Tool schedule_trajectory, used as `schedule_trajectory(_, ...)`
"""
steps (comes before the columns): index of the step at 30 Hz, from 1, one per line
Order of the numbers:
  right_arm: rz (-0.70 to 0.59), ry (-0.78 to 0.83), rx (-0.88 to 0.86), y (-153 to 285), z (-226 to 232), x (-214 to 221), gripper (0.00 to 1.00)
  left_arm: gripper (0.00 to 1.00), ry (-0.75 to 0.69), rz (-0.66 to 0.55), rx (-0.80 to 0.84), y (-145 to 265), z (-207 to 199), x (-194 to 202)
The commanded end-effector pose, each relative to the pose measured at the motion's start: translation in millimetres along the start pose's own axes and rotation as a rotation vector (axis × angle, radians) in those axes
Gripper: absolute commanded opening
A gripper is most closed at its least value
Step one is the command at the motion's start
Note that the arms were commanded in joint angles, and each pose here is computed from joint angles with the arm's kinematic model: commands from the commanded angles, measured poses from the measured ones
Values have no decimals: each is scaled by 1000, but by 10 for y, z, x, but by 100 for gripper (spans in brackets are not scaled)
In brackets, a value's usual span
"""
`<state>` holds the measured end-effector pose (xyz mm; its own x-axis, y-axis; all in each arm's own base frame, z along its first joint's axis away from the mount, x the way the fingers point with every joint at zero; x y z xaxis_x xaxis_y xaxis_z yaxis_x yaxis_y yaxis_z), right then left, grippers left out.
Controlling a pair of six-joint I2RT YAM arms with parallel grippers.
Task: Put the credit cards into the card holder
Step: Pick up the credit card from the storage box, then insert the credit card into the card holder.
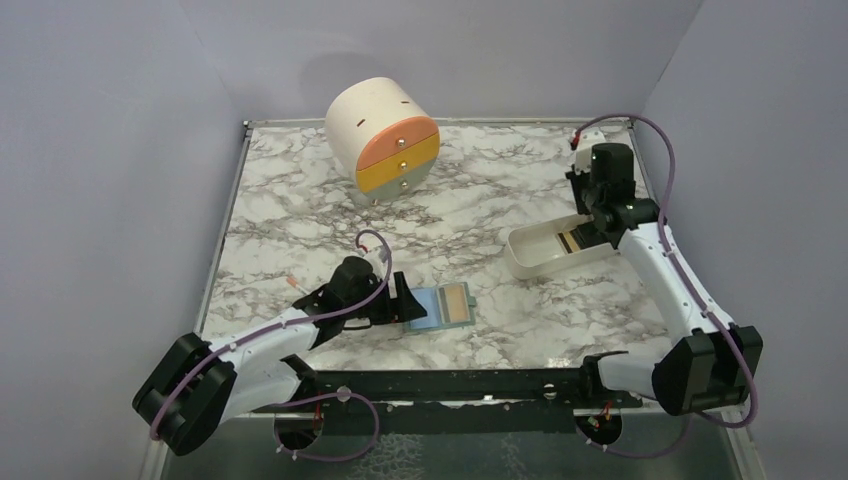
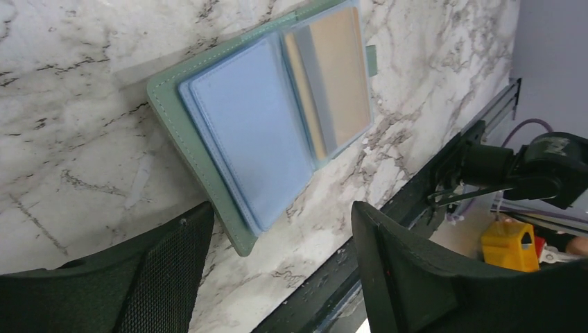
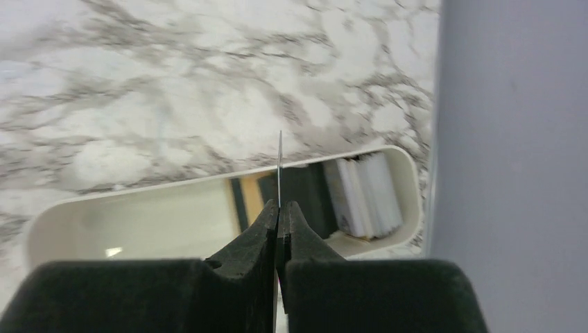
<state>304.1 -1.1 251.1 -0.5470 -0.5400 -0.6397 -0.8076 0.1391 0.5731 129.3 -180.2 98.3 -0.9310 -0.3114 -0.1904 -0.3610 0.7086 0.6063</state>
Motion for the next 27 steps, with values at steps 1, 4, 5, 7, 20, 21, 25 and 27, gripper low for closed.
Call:
schedule_trajectory(1, -86, -30, -127, 296, 399, -278, 1, 74, 7, -23, 164, 84, -261, -39)
schedule_trajectory(4, -159, -61, -238, 478, 685, -451, 1, 74, -3, -46, 172, 127, -336, -82)
schedule_trajectory(5, -198, -74, -298, 552, 784, -515, 1, 74, -1, -64, 150, 146, -337, -102)
schedule_trajectory(7, -287, -94, -427, 702, 994, -617, 1, 76, -7, -98, 154, 193, -354, -120)
schedule_trajectory(20, -387, -336, -1001, 1117, 2066, -639, 1, 59, -19, -208, 157, 360, -465, -213)
schedule_trajectory(21, -376, -349, -1037, 1119, 2112, -623, 1, 57, -23, -210, 184, 376, -503, -217)
schedule_trajectory(25, -394, -402, -1207, 1197, 2251, -574, 1, 56, -28, -177, 338, 472, -732, -198)
schedule_trajectory(27, -430, -403, -1267, 1229, 2284, -552, 1, 56, -18, -165, 427, 530, -835, -183)
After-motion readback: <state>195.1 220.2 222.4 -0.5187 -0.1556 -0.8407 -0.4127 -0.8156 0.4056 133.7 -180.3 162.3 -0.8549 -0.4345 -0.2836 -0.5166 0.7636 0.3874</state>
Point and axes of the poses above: each gripper's point midway between its finger pads, its own y axis back along the fingers, its own z axis along the line the jaws close on, x = y × z, the point moved 8 cm from there along y, back along the fingers, and after that the axes turned 14 degrees about y, right-handed, at the moved point
